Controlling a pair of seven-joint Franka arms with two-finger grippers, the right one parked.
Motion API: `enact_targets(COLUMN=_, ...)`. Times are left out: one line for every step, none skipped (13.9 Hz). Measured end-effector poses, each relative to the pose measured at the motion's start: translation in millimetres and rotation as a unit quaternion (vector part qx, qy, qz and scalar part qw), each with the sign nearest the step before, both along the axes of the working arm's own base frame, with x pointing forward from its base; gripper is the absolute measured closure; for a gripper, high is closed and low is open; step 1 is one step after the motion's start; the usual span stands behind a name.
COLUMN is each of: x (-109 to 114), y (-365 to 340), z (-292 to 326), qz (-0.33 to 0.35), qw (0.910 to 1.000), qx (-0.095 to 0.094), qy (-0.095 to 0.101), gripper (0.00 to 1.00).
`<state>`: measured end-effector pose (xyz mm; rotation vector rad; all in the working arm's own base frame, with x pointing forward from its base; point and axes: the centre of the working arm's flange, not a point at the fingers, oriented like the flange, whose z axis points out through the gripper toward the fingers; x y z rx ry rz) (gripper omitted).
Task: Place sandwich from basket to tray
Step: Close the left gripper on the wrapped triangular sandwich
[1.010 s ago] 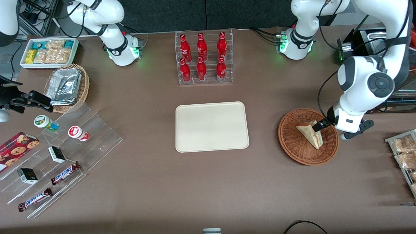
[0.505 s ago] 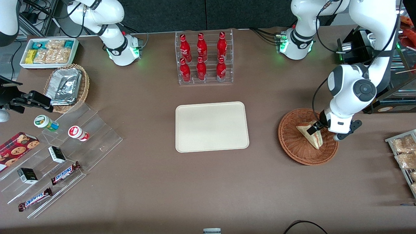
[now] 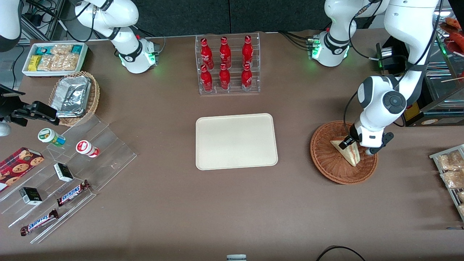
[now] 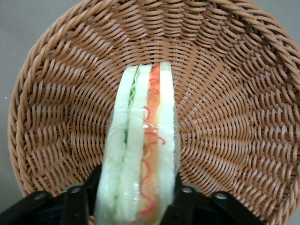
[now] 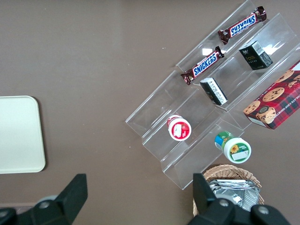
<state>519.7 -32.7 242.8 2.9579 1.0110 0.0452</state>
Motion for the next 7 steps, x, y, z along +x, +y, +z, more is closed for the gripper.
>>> enact_targets(x=0.4, y=0.0, z=1.0, qz=0.0, qw=1.0, qx=0.0, qy=-0.001, gripper=0.54)
enact_targets(x=1.0, y=0.0, z=3.2, qz=0.0, qw=1.0, qx=0.0, qy=-0.002, gripper=0.62)
enact_targets(x=2.6, y=-0.3, z=7.5, qz=0.0, qw=1.0, qx=0.001, qy=-0.001, gripper=0.67)
enact_targets(x=5.6, y=-1.3, z=15.1, qz=-0.001, qw=1.0, qx=0.002, qy=0.002, gripper=0.68)
enact_targets(x=9.7, y=-3.6, z=26.8, qz=-0.004, qw=0.9999, qx=0.003, qy=0.009, gripper=0.7)
enact_targets(x=14.8, y=-8.3, z=42.1, qz=-0.01, qw=0.9998, qx=0.005, qy=0.017, gripper=0.71)
enact_targets(x=20.0, y=-16.4, z=59.1, qz=-0.021, qw=0.9994, qx=0.007, qy=0.026, gripper=0.74)
